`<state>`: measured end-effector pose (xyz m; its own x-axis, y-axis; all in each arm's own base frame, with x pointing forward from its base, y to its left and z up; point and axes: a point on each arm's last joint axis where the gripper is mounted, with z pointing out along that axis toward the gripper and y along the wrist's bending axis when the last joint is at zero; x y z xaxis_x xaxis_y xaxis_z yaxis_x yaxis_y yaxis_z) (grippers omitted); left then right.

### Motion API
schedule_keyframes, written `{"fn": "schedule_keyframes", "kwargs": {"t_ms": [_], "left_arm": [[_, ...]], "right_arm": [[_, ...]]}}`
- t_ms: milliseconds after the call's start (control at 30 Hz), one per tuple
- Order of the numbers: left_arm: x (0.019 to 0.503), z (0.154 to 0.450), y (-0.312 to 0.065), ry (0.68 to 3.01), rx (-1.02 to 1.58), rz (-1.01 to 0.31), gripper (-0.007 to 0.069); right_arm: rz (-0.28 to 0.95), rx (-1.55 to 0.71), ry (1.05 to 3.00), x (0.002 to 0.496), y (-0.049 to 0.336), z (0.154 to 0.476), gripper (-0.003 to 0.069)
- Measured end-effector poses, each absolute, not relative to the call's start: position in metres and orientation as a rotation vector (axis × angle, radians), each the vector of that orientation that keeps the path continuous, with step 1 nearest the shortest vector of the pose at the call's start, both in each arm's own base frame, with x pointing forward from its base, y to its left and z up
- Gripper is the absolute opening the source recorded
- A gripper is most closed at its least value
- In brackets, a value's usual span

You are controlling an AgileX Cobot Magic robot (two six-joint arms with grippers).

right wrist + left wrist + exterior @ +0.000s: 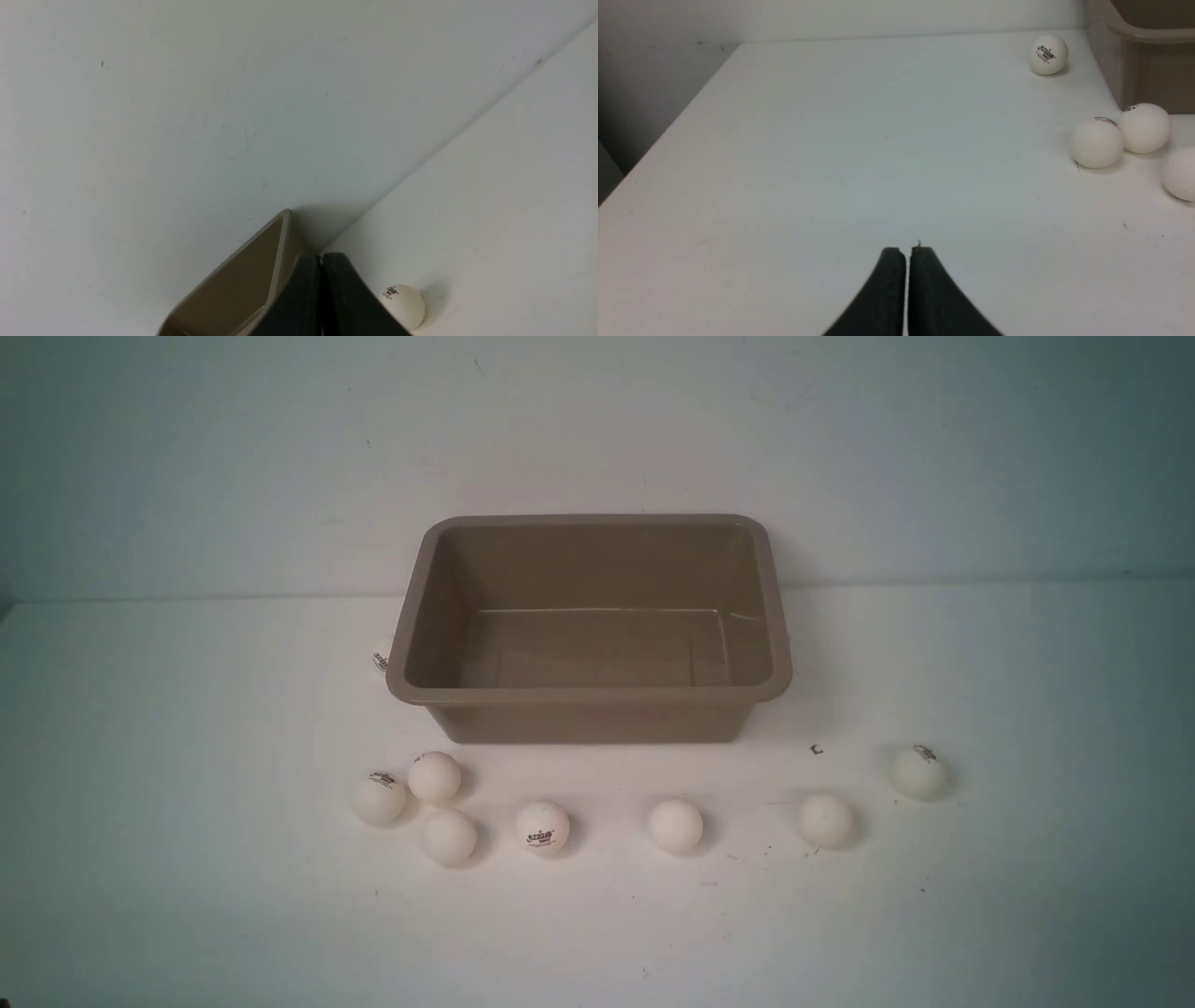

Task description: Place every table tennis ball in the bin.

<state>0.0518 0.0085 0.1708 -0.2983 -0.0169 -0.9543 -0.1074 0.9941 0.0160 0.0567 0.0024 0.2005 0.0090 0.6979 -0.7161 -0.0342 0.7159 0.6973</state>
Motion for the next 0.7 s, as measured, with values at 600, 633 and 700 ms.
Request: {"fn": "schedule_keyframes", "kwargs": {"t_ms": [600,633,700], "left_arm": [[0.051,0.175,0.02,1.841,0.182,0.482,-0.0004],[0.051,0.176,0.021,1.837,0.198,0.508,-0.0004],[0.051,0.178,0.022,1.811,0.246,0.574,-0.0004]], "right_arm": [[0.63,0.584,1.462,0.057,0.002,0.201,-0.0018],[0.634,0.588,1.461,0.057,0.002,0.201,-0.0018],[0.642,0.594,1.459,0.057,0.003,0.201,-0.0018]]}}
